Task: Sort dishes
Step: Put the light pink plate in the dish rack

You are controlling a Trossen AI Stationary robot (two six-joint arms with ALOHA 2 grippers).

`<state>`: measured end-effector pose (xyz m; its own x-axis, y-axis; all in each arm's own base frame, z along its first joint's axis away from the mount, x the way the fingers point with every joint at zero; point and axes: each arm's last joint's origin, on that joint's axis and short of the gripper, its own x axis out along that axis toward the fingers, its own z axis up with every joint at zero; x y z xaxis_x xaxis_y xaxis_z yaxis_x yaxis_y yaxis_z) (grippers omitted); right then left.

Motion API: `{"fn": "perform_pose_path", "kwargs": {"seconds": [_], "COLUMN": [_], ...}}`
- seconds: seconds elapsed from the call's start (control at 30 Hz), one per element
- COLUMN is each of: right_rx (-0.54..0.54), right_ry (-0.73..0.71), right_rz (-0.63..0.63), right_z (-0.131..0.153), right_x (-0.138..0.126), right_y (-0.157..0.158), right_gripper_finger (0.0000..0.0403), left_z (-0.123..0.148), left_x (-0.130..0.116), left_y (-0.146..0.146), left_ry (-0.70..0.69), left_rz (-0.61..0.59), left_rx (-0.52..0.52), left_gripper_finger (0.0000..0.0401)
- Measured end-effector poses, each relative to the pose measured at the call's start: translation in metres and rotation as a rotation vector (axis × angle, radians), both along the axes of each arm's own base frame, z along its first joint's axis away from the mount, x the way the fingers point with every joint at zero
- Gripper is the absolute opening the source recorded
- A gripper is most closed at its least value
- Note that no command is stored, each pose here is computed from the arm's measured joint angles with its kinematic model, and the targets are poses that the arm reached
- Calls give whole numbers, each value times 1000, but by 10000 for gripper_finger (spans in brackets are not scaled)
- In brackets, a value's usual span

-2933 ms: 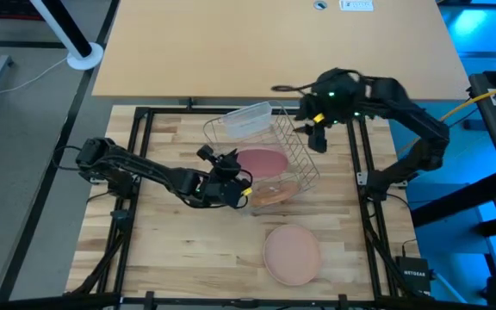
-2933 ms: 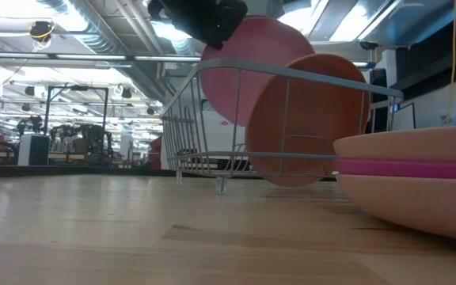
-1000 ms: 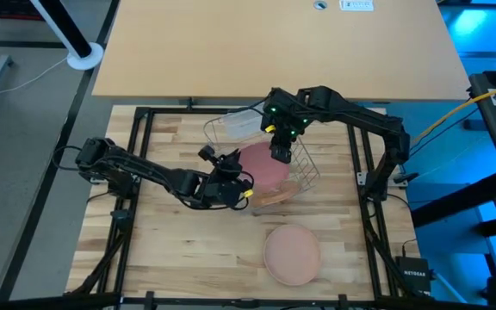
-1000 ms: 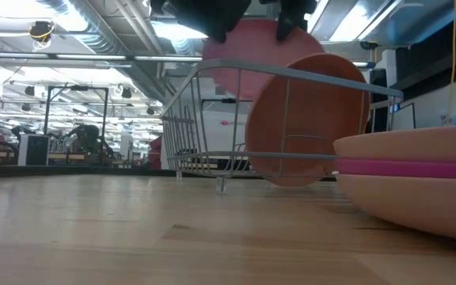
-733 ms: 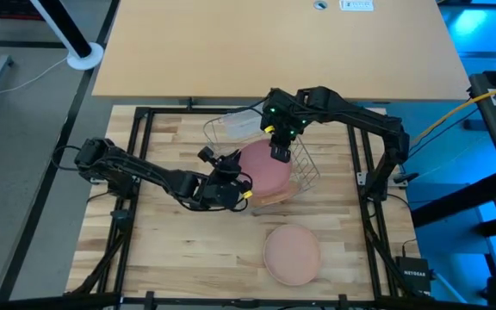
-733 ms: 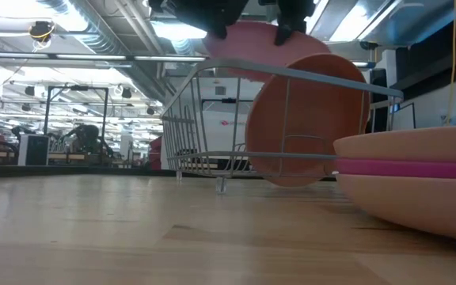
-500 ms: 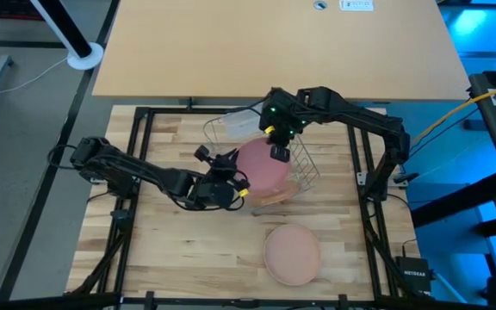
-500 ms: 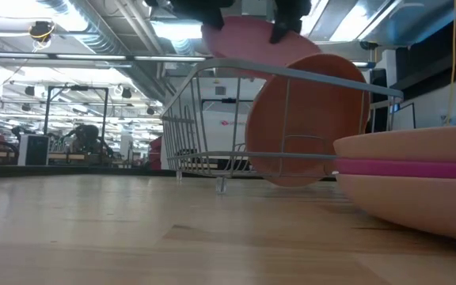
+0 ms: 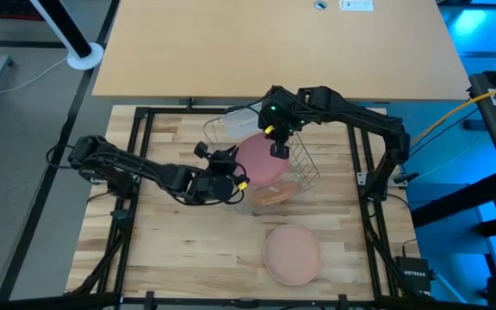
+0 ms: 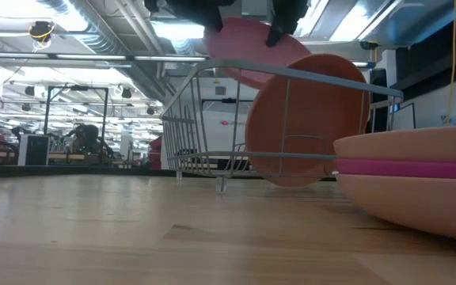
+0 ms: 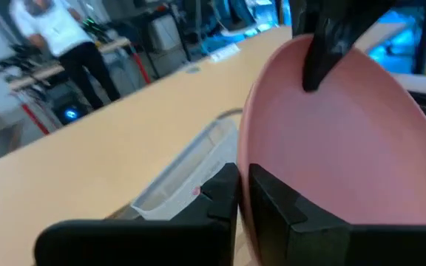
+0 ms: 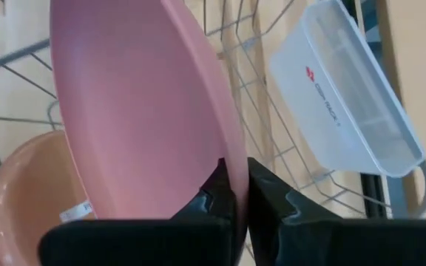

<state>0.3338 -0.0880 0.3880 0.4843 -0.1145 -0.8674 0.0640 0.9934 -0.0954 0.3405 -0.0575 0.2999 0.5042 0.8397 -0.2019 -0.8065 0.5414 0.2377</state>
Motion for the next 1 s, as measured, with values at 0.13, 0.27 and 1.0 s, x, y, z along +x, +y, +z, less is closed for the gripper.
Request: {"fn": "perform_pose_path", "kwargs": {"seconds": [0.13, 0.27, 1.0], "right_rx": [-19, -40, -67], "right_ry": [15, 30, 14], "right_rz": [8, 17, 33], "right_z": [-1, -1, 0], "right_x": [1, 2, 6], "right_y": [7, 15, 24], "right_gripper_finger": [19, 17, 88], "left_z": [-3, -3, -7], "left_x": [1, 2, 4], "left_y": [12, 21, 26], "left_ry": [41, 41, 68], "left_rz": [-21, -9, -43], "left_rx": [-38, -52, -92], "left_gripper_finger": [22, 22, 2]}}
